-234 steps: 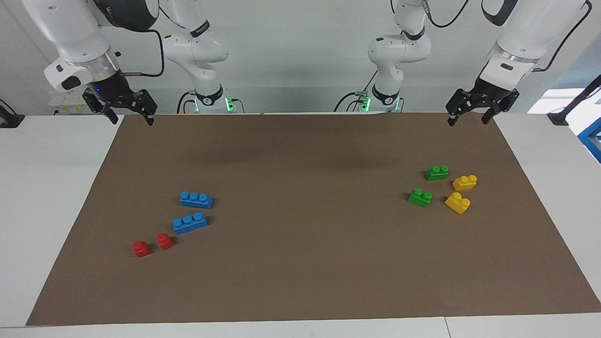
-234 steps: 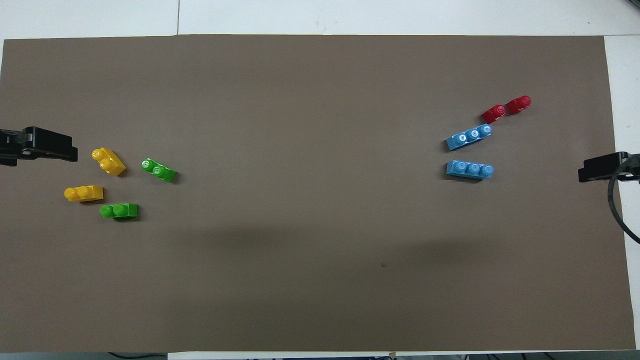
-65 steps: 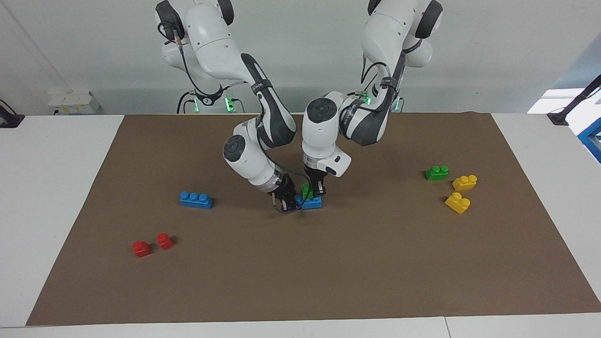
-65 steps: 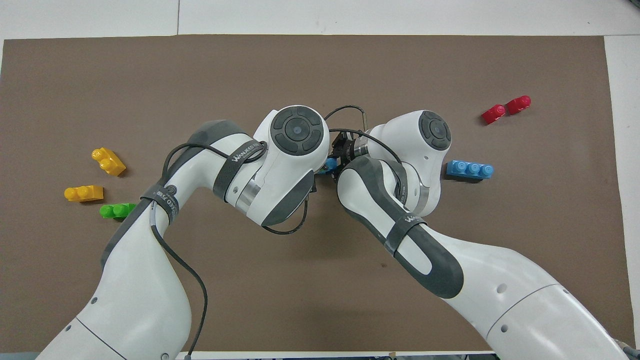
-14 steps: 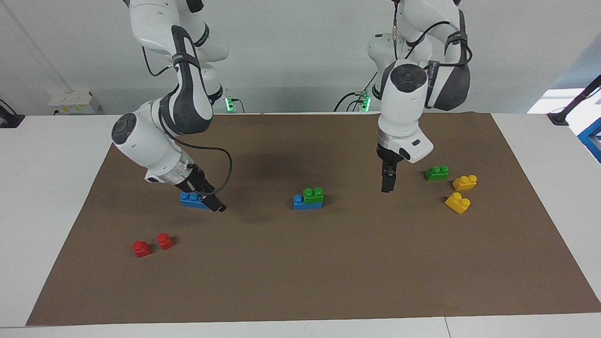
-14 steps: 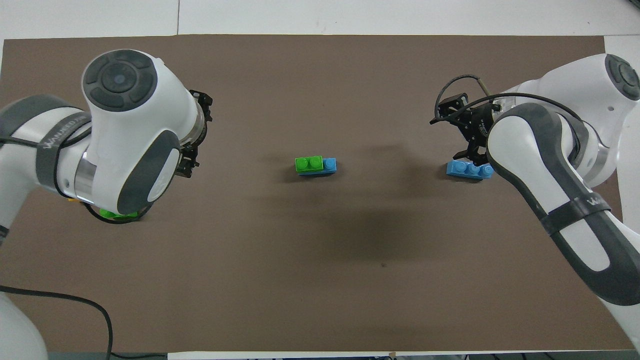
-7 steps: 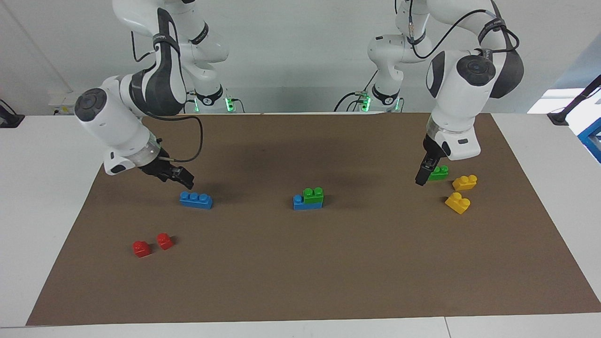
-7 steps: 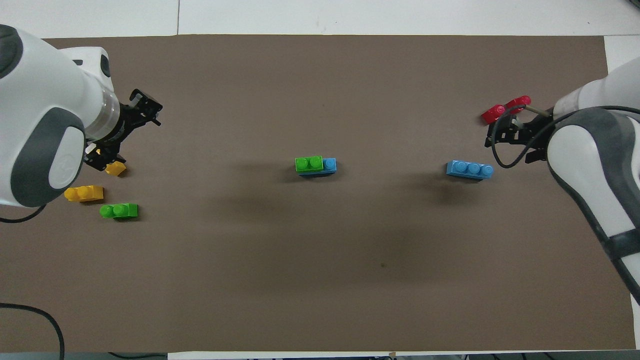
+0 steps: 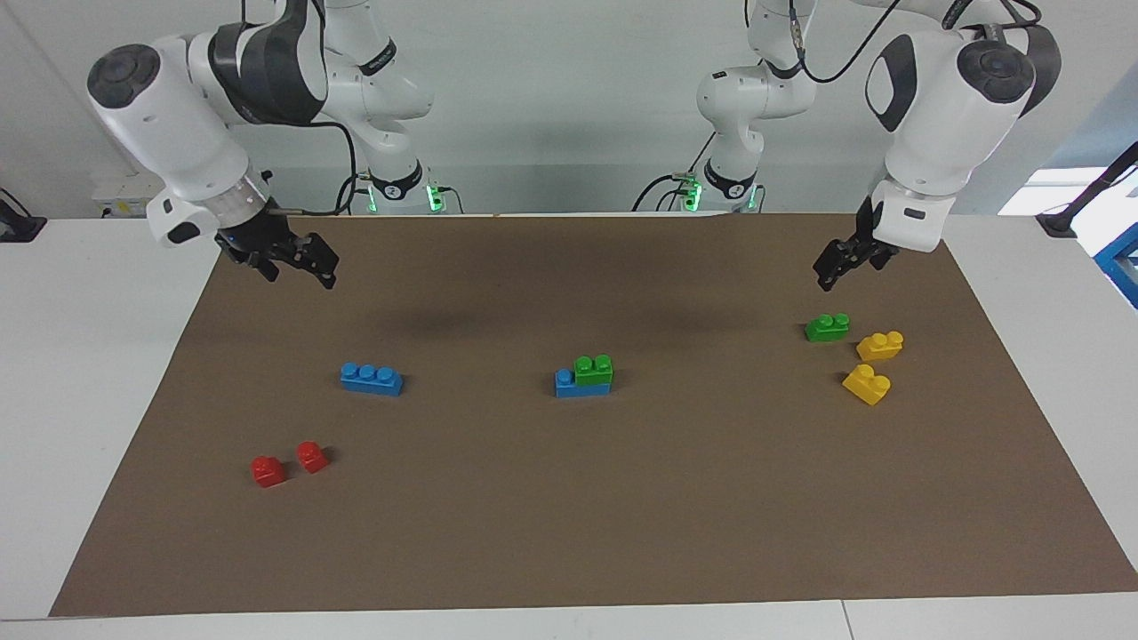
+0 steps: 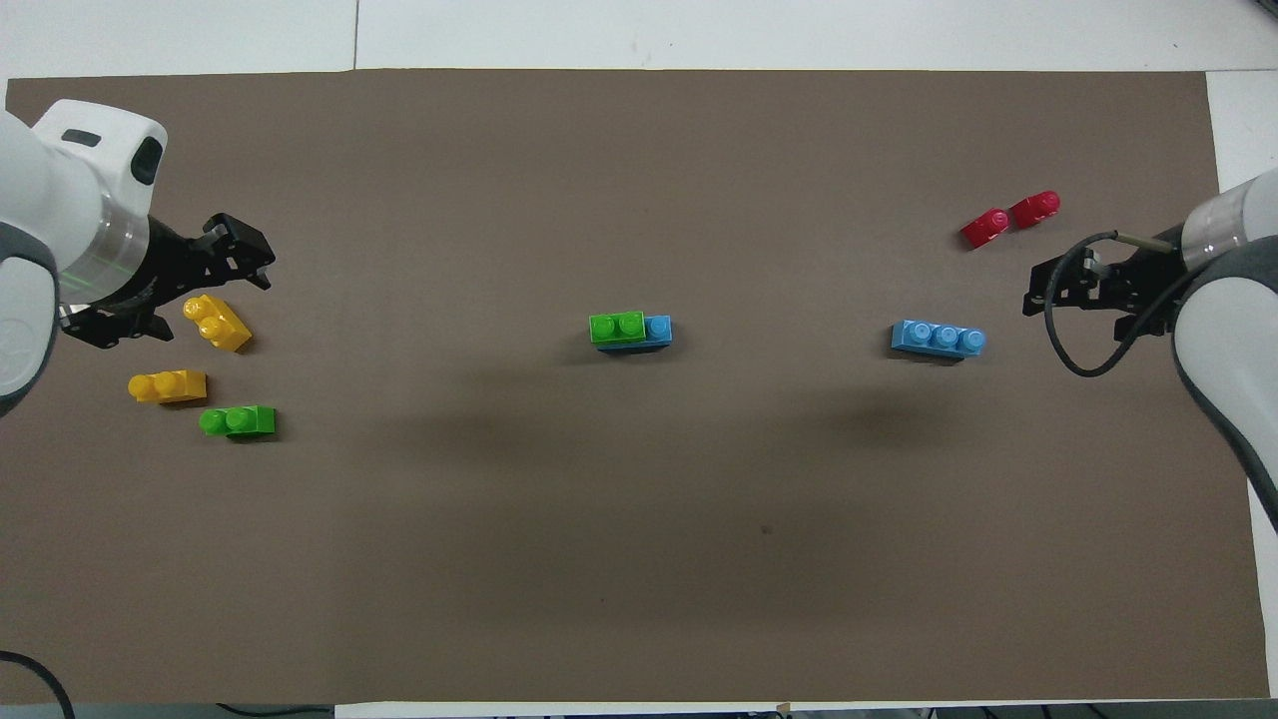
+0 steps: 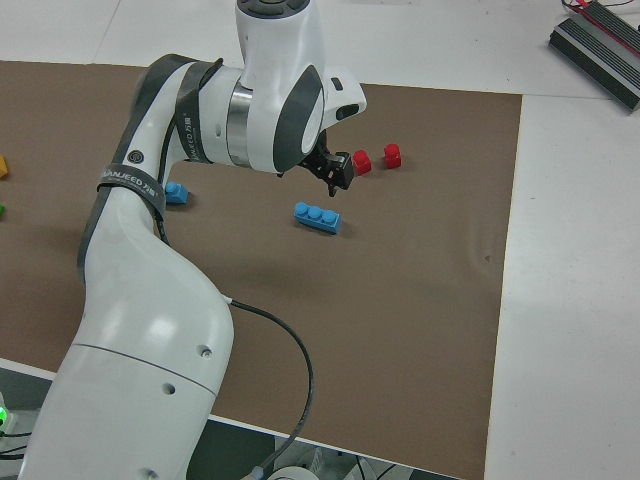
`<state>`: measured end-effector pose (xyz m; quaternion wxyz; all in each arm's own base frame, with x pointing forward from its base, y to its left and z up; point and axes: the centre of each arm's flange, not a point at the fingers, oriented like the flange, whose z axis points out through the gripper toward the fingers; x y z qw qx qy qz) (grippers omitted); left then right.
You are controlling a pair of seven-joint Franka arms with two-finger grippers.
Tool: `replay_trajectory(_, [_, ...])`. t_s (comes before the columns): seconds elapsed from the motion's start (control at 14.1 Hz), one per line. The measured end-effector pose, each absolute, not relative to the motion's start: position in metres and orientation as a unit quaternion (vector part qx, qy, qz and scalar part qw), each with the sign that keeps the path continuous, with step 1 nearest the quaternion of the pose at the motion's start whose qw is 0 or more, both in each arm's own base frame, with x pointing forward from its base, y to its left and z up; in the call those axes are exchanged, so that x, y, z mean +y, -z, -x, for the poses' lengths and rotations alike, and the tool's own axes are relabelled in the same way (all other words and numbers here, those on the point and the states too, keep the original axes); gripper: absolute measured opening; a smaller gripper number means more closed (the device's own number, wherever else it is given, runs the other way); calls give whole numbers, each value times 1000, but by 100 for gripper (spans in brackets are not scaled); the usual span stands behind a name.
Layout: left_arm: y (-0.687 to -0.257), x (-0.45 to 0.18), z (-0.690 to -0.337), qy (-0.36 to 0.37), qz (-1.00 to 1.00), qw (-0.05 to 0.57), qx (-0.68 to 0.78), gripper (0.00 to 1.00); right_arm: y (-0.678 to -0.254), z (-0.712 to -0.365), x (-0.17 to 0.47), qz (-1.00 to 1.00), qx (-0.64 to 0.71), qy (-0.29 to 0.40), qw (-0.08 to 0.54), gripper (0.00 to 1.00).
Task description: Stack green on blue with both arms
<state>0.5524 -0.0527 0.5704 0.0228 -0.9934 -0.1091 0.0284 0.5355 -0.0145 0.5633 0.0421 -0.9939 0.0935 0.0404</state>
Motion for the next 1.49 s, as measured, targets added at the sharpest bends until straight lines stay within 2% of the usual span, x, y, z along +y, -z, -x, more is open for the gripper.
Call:
replay_trajectory(0.14, [-582, -49, -547, -22, 995, 18, -97, 100, -585, -526, -13, 996, 71, -43, 43, 100])
replay_trajectory(0.43, [-597, -50, -538, -14, 996, 18, -87, 100, -601, -522, -14, 996, 60, -54, 43, 100])
replay_trajectory(0.78, [-607, -31, -528, -22, 998, 19, -53, 100, -601, -525, -16, 996, 62, -55, 43, 100])
replay_trajectory(1.13, [-607, -41, -524, -40, 997, -22, -62, 100, -602, -526, -17, 996, 62, -55, 43, 100])
replay_trajectory(1.49, [-608, -41, -525, -36, 997, -25, -66, 100, -601, -526, -17, 996, 62, -55, 43, 100])
